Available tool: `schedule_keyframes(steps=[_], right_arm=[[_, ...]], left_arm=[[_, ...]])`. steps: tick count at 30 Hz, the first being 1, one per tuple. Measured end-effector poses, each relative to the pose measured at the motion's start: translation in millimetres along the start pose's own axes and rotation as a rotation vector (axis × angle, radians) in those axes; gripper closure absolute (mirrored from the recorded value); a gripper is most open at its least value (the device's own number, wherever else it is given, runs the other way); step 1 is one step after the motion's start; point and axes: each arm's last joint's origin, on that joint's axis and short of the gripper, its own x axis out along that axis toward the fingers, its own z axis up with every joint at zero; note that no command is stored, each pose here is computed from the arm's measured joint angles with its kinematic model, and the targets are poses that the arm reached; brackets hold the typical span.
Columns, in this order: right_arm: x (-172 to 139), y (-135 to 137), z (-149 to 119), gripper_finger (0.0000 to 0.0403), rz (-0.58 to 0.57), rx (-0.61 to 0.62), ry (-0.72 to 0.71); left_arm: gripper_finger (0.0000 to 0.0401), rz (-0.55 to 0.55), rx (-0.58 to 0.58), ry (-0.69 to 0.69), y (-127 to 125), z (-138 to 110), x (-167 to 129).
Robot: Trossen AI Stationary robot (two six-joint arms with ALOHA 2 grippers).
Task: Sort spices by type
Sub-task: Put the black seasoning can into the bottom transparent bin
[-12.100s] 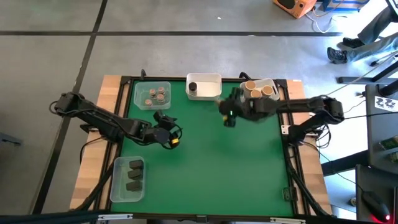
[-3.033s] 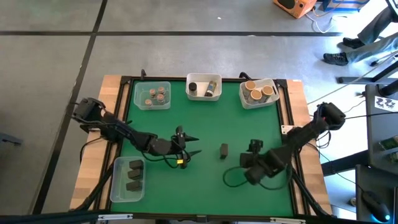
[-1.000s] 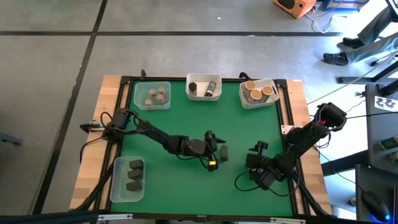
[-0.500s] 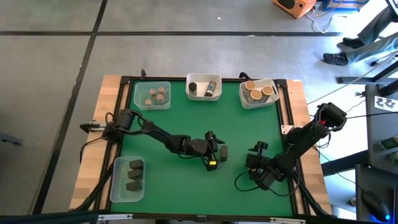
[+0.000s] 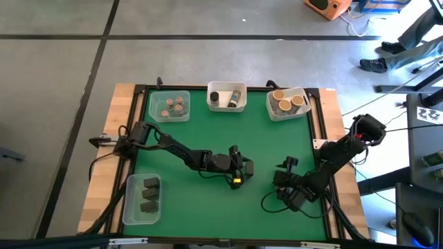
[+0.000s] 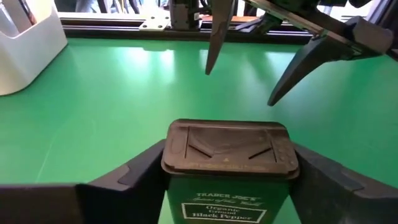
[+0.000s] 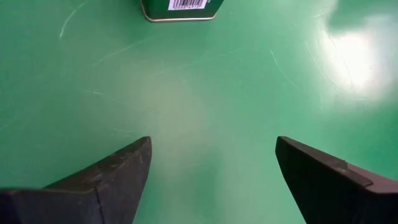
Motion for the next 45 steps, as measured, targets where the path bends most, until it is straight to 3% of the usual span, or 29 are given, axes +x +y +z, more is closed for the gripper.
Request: schedule_keyframes(steps=[4,9,15,23,32,45], right_arm=[[0,0,0,0.0061,-0.002,0.005,-0.003],[0,0,0,0.0061,0.001,0.008,-0.007],[0,1,1,0.0061,0.003,0.013,-0.018],[0,2,4,0.0061,-0.017,0.033,-0.09],[-1,3,8,0.0061,-0.055,0.062,-0.185],[-1,5,12,0.0061,-0.048,0.117,-0.236]], left_arm=[[0.0151,-0.009,0.004,-0.006,-8,5,-5],[0.0146,0.03,0.025,-0.014,-33,36,-35],[0.0134,0.078,0.064,0.028,-65,74,-94],[0.0142,0.018,-0.058,0.167,-85,100,-180],[0.0142,0.002,-0.23,0.347,-88,99,-262],[0.014,0.071,-0.322,0.551,-96,70,-335]])
